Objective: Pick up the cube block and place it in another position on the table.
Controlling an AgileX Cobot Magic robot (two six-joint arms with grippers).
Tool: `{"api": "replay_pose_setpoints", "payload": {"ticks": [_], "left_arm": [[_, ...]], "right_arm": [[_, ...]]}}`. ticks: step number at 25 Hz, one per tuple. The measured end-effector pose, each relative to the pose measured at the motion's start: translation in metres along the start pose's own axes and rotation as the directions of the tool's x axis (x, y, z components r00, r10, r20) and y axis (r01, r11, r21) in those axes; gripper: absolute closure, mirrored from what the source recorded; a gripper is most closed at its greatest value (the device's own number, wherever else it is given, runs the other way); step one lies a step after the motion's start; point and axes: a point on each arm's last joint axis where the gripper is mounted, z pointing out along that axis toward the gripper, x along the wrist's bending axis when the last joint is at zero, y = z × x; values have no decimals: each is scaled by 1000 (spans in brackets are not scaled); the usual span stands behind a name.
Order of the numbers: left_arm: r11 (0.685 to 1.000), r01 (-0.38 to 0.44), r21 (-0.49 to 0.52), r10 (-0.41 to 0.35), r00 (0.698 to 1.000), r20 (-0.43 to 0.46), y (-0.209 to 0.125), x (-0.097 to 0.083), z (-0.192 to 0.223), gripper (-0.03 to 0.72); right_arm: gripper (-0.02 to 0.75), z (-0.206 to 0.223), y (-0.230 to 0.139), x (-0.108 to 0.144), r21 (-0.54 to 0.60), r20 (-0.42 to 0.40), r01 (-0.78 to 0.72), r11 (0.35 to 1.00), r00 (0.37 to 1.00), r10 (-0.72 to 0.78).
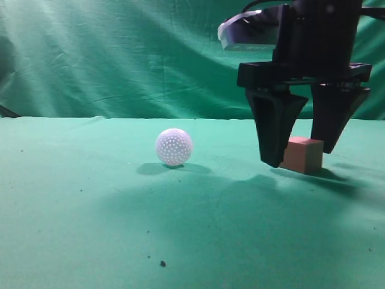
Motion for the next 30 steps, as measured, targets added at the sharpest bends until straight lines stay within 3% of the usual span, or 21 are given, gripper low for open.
{"api": "replay_pose_setpoints", "payload": {"ticks": [1,5,6,11,17,22,30], "left_arm": [[1000,0,0,0,1000,0,0,0,0,426],[1000,0,0,0,1000,0,0,0,0,426],[1000,0,0,0,1000,0,0,0,0,426],[1000,0,0,0,1000,0,0,0,0,426],[1000,0,0,0,1000,0,0,0,0,426],[1000,0,0,0,1000,0,0,0,0,426],[1000,0,0,0,1000,0,0,0,0,426]], "right_arm": [[186,2,1,0,3,0,0,1000,1000,0],[486,3,4,0,10,2,-31,999,1000,31],[505,0,6,-2,12,3,-53,999,999,53],[498,-40,24,-26,-55,16,-156,986,987,157],[498,-69,36,-86,-208,35,-298,932,950,312],[498,-47,43,-118,-279,39,-353,893,925,378],[498,19,55,-129,-284,33,-359,889,923,384]]}}
